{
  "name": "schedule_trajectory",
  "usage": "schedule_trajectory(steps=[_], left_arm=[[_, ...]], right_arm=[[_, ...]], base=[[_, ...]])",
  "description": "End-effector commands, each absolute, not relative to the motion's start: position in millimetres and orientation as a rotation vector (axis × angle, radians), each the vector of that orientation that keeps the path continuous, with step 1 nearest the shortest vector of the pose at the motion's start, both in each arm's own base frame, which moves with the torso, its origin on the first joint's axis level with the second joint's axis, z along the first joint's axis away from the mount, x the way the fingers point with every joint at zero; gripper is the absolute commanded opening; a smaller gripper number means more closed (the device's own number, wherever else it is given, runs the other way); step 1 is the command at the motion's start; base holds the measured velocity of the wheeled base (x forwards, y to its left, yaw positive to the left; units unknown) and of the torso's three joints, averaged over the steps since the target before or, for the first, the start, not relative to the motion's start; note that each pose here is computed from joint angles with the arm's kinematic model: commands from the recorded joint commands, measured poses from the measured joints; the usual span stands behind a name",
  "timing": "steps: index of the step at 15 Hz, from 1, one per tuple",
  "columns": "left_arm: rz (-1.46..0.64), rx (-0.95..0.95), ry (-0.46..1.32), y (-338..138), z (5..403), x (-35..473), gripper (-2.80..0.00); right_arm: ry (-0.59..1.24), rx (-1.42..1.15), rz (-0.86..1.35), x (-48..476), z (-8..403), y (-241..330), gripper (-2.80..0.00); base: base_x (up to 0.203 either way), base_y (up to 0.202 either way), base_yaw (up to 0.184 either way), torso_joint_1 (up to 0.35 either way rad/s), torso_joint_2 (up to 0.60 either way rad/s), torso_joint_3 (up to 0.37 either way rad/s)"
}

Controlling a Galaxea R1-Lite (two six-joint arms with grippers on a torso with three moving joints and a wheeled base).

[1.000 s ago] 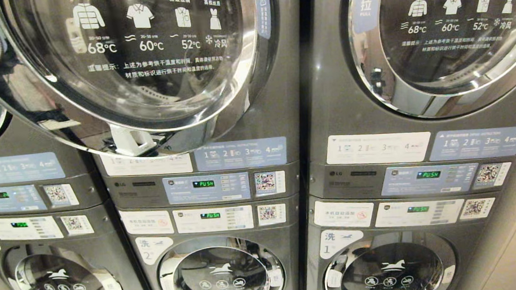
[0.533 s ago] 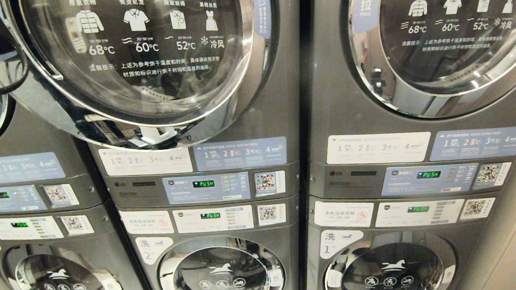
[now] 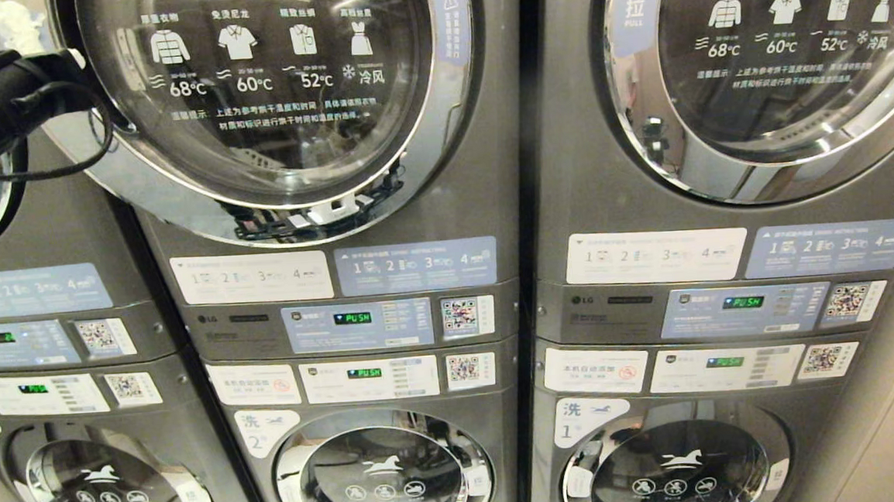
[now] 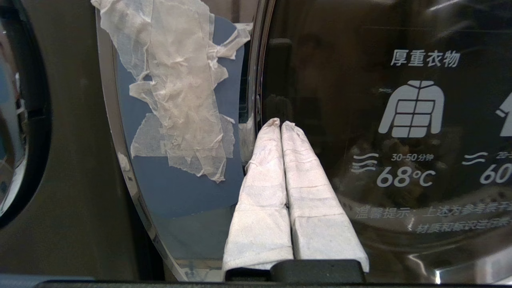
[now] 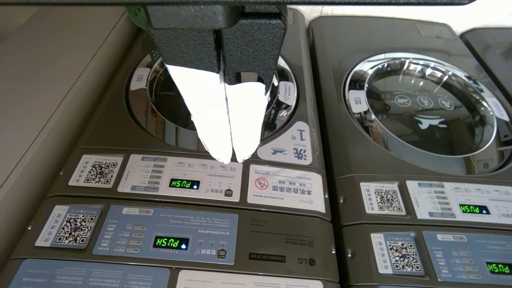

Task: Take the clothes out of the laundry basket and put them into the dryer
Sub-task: Close the dryer

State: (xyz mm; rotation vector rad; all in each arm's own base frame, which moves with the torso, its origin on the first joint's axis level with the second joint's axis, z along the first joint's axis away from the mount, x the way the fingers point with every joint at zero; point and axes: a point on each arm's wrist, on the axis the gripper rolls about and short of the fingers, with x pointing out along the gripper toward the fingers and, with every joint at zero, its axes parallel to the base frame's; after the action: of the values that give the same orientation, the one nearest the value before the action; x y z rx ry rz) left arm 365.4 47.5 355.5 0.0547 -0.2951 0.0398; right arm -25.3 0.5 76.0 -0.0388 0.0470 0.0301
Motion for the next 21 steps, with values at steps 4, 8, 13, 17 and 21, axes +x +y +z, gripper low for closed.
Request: schedule_trajectory(steps=[4,8,13,17,21], left_arm=[[0.056,0.063,-0.294,72.7,319.3,430.7,-2.8],[0.062,0.051,-0.358,81.7,310.0,449.5,-2.8],[0.058,0.04,-0.364,84.2,292.5,461.9,-2.8],[0.06,0.038,-0.34,85.4,280.0,469.5,-2.8],[0.058,0.032,-0.31,86.9,265.2,477.8,-2.8]], right_arm=[[0.045,-0.039,0.032,-25.4,75.9,0.5,-2.8],[0.045,-0.041,0.032,-25.4,75.9,0.5,-2.8],[0.045,-0.041,0.032,-25.4,75.9,0.5,-2.8],[0.045,-0.039,0.031,-25.4,75.9,0.5,-2.8],[0.045,-0.038,0.033,-25.3,75.6,0.6,-2.8]], base=[[0.0,0.0,0.0,0.0,0.0,0.0],[0.0,0.0,0.0,0.0,0.0,0.0],[0.0,0.0,0.0,0.0,0.0,0.0],[0.0,0.0,0.0,0.0,0.0,0.0],[0.0,0.0,0.0,0.0,0.0,0.0]])
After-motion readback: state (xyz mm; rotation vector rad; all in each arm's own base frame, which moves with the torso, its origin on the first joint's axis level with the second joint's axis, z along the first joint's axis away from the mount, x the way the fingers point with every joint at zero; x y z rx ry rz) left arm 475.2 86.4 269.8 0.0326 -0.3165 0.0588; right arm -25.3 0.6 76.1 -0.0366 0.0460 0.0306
